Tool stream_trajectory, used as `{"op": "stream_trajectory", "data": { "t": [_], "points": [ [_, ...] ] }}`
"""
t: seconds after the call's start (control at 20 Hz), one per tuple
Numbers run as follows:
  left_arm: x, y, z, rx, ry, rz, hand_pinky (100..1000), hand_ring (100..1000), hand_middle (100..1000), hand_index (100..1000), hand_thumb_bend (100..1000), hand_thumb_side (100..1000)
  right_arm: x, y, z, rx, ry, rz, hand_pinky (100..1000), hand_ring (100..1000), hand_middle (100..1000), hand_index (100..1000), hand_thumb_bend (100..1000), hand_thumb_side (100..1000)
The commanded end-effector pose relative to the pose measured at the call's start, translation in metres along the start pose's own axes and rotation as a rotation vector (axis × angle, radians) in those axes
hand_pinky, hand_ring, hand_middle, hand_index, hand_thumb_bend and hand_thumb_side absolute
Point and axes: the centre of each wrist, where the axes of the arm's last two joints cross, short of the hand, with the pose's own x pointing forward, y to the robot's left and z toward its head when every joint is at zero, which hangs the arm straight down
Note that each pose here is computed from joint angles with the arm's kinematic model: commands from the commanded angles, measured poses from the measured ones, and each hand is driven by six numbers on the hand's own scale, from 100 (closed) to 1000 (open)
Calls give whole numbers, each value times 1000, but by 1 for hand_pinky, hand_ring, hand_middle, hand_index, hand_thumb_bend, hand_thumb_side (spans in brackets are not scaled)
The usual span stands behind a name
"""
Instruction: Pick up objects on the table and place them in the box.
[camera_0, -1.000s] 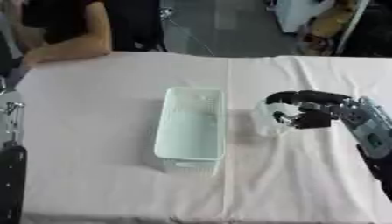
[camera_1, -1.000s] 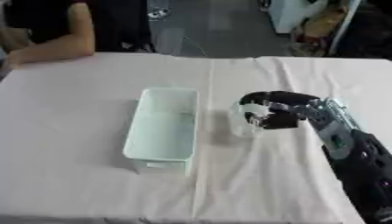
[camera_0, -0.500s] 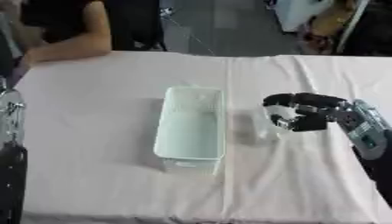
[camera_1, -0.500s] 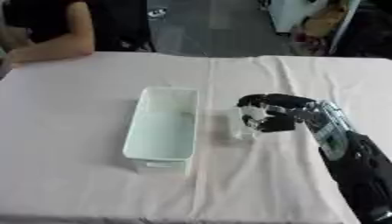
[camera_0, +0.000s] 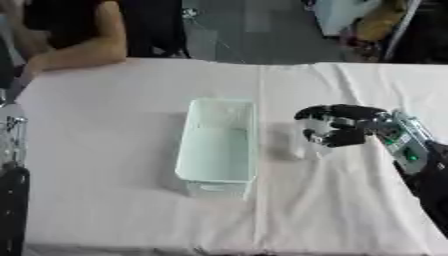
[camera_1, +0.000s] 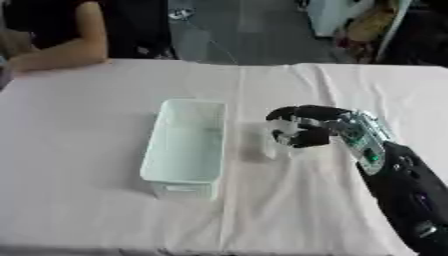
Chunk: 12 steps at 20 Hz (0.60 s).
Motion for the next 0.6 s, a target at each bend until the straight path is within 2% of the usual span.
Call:
{"op": "stream_trajectory", "data": {
  "t": [0.05, 0.25, 0.35, 0.45, 0.6],
  "points": [
    [6, -3, -9, -23, -40, 10, 687, 748, 755, 797, 499, 746, -4, -9, 0, 87, -60, 107, 1000, 1000, 1000, 1000, 100, 959],
    [6, -4, -10, -29, -44, 14, 687, 749, 755, 796, 501, 741, -5, -9, -4, 113, -59, 158, 1000, 1000, 1000, 1000, 100, 935],
    [6, -4, -11, -33, -45, 16, 687, 749, 755, 796, 501, 740, -5, -11, -6, 144, -46, 201, 1000, 1000, 1000, 1000, 166, 926],
    [6, -5, -11, -36, -47, 19, 688, 749, 755, 796, 501, 739, -6, -11, -9, 175, -30, 241, 1000, 1000, 1000, 1000, 194, 937],
    [6, -5, -12, -39, -48, 22, 688, 750, 756, 796, 501, 738, -8, -9, -11, 186, -16, 265, 1000, 1000, 1000, 1000, 196, 931]
  ]
}}
